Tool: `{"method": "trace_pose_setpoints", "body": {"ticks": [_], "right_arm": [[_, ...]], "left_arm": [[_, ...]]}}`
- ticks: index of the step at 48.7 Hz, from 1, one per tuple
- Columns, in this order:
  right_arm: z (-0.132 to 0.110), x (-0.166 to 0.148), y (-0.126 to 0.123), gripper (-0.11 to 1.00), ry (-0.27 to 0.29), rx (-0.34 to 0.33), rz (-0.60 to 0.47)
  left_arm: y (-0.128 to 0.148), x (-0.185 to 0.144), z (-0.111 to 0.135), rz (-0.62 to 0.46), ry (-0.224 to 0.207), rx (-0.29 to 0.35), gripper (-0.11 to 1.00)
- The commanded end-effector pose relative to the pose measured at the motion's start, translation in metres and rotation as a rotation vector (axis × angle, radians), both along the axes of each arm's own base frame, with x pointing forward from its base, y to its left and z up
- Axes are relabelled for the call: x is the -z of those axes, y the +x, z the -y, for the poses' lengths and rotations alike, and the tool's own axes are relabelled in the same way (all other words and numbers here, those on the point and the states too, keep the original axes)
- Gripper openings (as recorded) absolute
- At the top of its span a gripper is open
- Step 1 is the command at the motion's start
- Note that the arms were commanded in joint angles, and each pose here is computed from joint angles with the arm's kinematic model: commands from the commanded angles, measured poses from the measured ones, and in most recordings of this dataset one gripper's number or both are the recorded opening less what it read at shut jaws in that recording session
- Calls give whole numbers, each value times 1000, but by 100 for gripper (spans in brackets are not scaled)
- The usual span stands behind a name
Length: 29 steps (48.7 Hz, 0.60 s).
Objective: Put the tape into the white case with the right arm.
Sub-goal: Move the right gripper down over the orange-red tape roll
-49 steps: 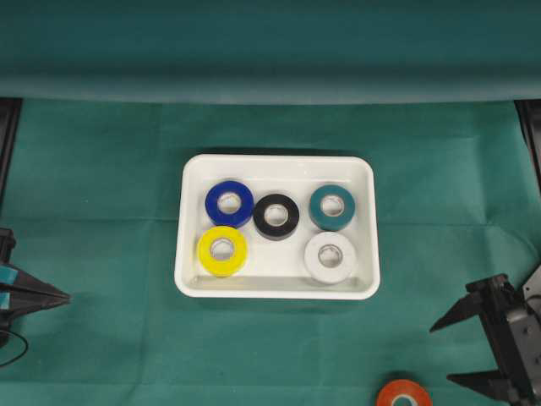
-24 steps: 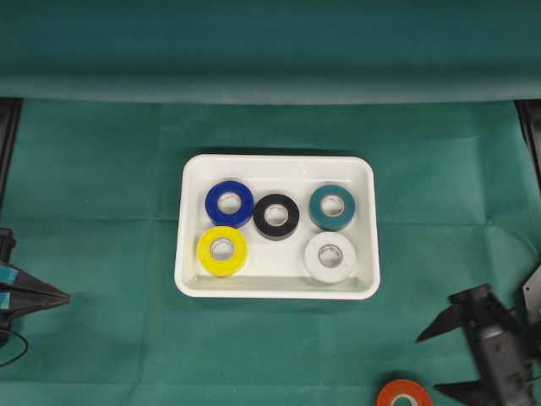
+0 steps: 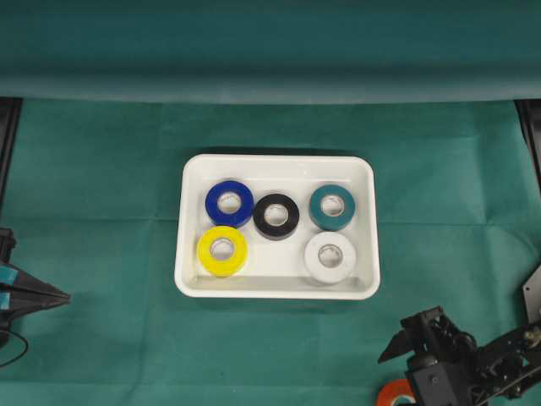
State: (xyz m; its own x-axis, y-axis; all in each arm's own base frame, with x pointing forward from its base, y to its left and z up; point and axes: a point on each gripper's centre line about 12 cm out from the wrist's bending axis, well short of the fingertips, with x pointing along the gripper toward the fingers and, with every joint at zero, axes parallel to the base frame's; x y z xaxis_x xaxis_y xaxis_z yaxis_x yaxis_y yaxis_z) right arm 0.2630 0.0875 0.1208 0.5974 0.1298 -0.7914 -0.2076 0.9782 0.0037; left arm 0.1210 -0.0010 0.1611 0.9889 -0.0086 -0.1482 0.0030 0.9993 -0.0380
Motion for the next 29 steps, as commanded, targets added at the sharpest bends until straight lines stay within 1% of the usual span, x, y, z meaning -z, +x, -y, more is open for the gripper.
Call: {"method": "trace_pose_setpoints", "body": {"ticks": [1,9,19,29], "right_arm": [[-4,-6,6,76,12,-6,23],[-3,4,4,76,-2,-5,-11],[-7,19,10,76,-3,-15,-51],[-10,18,14,75,4,-20,-43]], "left_arm": [[1,-4,0,3,0,-2,0],[1,-4,0,3,0,-2,0],[1,-4,0,2,0,-2,0],[1,-4,0,2,-2,-2,0]]}}
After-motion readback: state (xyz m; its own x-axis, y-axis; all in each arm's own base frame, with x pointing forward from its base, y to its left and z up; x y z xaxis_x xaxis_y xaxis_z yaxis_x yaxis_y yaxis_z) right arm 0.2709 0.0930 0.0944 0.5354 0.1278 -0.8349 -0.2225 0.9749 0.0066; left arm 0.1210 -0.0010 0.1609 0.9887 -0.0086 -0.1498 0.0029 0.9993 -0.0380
